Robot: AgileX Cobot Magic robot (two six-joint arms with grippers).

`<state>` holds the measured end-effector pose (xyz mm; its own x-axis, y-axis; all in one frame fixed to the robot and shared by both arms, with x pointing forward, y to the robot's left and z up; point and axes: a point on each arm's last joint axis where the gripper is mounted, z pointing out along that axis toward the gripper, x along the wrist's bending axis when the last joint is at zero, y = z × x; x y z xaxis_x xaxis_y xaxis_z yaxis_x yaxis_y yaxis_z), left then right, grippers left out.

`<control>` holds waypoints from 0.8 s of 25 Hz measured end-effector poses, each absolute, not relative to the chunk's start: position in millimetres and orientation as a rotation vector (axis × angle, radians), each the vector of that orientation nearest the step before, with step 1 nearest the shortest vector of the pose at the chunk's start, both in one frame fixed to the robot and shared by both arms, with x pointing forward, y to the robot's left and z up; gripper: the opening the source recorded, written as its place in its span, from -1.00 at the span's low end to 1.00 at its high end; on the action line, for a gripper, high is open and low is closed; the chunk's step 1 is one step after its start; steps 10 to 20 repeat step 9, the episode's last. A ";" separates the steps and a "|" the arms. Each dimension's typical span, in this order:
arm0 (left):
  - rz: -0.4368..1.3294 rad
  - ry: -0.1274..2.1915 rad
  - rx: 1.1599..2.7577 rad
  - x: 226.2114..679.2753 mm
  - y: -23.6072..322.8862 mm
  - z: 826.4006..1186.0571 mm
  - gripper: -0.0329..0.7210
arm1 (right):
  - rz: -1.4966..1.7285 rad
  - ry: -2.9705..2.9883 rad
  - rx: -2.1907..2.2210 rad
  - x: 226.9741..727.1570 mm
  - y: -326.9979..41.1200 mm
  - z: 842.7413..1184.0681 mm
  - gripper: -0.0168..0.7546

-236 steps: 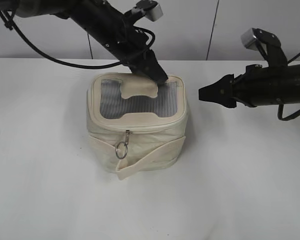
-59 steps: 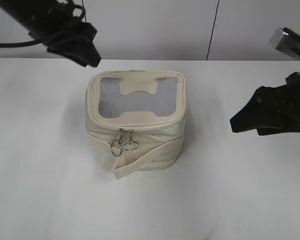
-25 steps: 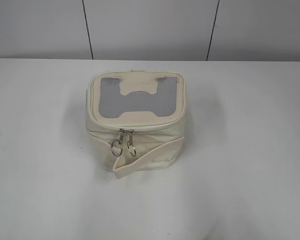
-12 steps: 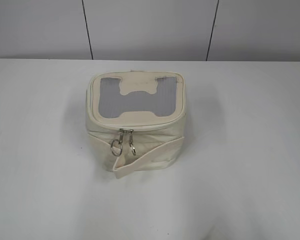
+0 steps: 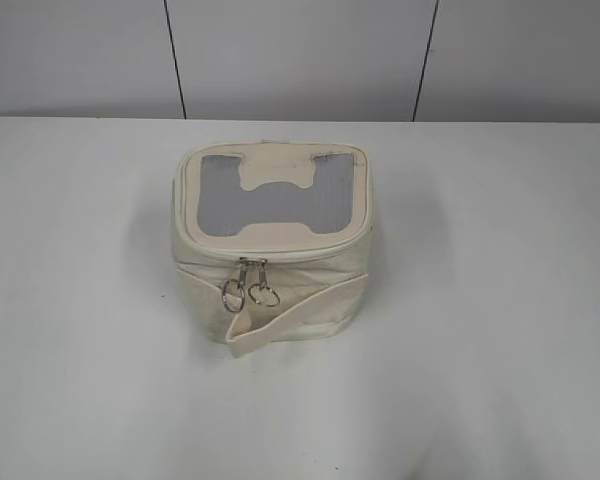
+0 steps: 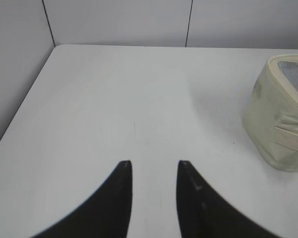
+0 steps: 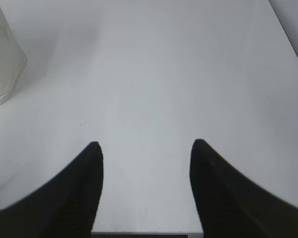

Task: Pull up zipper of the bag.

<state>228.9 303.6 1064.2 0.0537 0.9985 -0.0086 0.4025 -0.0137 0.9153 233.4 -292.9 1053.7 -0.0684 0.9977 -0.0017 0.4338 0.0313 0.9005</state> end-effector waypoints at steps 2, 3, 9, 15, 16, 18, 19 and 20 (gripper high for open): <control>0.945 1.462 1.534 228.9 303.6 1064.2 -0.28 | 0.999 1.593 1.488 233.4 -292.9 1053.7 0.19; 0.945 1.462 1.534 228.9 303.6 1064.2 -0.28 | 0.999 1.593 1.488 233.4 -292.9 1053.7 0.19; 0.945 1.462 1.534 228.9 303.6 1064.2 -0.28 | 0.999 1.593 1.488 233.4 -292.9 1053.7 0.19; 0.945 1.462 1.534 228.9 303.6 1064.2 -0.28 | 0.999 1.593 1.488 233.4 -292.9 1053.7 0.19; 0.945 1.462 1.534 228.9 303.6 1064.2 -0.28 | 0.999 1.593 1.488 233.4 -292.9 1053.7 0.19; 0.945 1.462 1.534 228.9 303.6 1064.2 -0.28 | 0.999 1.593 1.488 233.4 -292.9 1053.7 0.19; 0.945 1.462 1.534 228.9 303.6 1064.2 -0.28 | 0.999 1.593 1.488 233.4 -292.9 1053.7 0.19; 0.945 1.462 1.534 228.9 303.6 1064.2 -0.28 | 0.999 1.593 1.488 233.4 -292.9 1053.7 0.19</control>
